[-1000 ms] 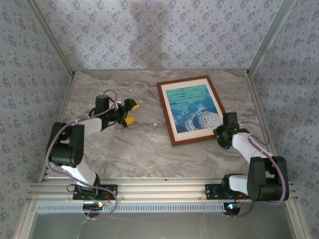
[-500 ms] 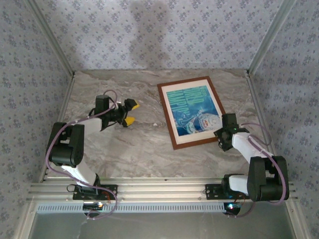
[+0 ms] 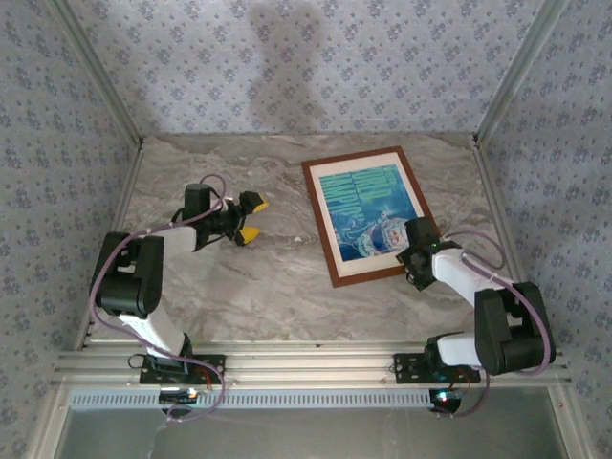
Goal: Put the photo into the frame
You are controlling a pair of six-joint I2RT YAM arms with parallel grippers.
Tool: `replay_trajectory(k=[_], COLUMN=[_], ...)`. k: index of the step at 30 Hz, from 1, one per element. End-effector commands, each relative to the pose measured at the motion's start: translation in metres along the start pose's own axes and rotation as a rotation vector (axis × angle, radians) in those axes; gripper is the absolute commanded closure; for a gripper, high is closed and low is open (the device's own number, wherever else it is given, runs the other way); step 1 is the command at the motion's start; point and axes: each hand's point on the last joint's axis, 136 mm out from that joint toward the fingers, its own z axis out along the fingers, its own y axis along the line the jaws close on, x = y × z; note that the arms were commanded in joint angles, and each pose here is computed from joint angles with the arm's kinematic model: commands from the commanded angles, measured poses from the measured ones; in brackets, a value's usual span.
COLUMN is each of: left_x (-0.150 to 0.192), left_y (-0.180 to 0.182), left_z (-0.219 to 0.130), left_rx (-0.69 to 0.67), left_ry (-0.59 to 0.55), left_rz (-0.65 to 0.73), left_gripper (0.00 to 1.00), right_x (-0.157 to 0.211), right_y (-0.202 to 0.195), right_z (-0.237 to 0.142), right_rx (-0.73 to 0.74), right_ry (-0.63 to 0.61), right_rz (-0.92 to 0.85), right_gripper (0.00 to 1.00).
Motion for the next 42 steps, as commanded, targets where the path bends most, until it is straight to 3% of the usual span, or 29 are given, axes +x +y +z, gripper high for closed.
replay_trajectory(k=[1, 8, 10, 12, 16, 24, 42], left_x=[-0.001, 0.0, 0.0, 0.0, -0.001, -0.004, 0.0], left_y=[-0.006, -0.003, -0.002, -0.002, -0.002, -0.003, 0.01], left_z=[-0.003, -0.003, -0.003, -0.003, -0.002, 0.0, -0.015], left_rx=[0.025, 0.021, 0.02, 0.019, 0.018, 0.013, -0.059], left_ry=[0.007, 0.005, 0.006, 0.005, 0.006, 0.002, -0.012], left_rz=[0.035, 0.033, 0.032, 0.033, 0.031, 0.028, 0.041], left_gripper=[0.01, 0.01, 0.01, 0.01, 0.02, 0.01, 0.02], right_x=[-0.002, 0.001, 0.001, 0.001, -0.001, -0.01, -0.042], right_y=[0.01, 0.018, 0.021, 0.02, 0.021, 0.028, 0.137], right_z=[0.007, 0.005, 0.0, -0.005, -0.016, -0.035, 0.008], right_rx=[0.003, 0.014, 0.002, 0.007, 0.009, -0.019, -0.198], right_ry=[-0.006, 0.026, 0.032, 0.042, 0.056, 0.08, 0.162], right_rz=[0.007, -0.126, -0.201, -0.272, -0.405, -0.648, -1.076], right_gripper=[0.43, 0.61, 0.75, 0.82, 0.9, 0.92, 0.94])
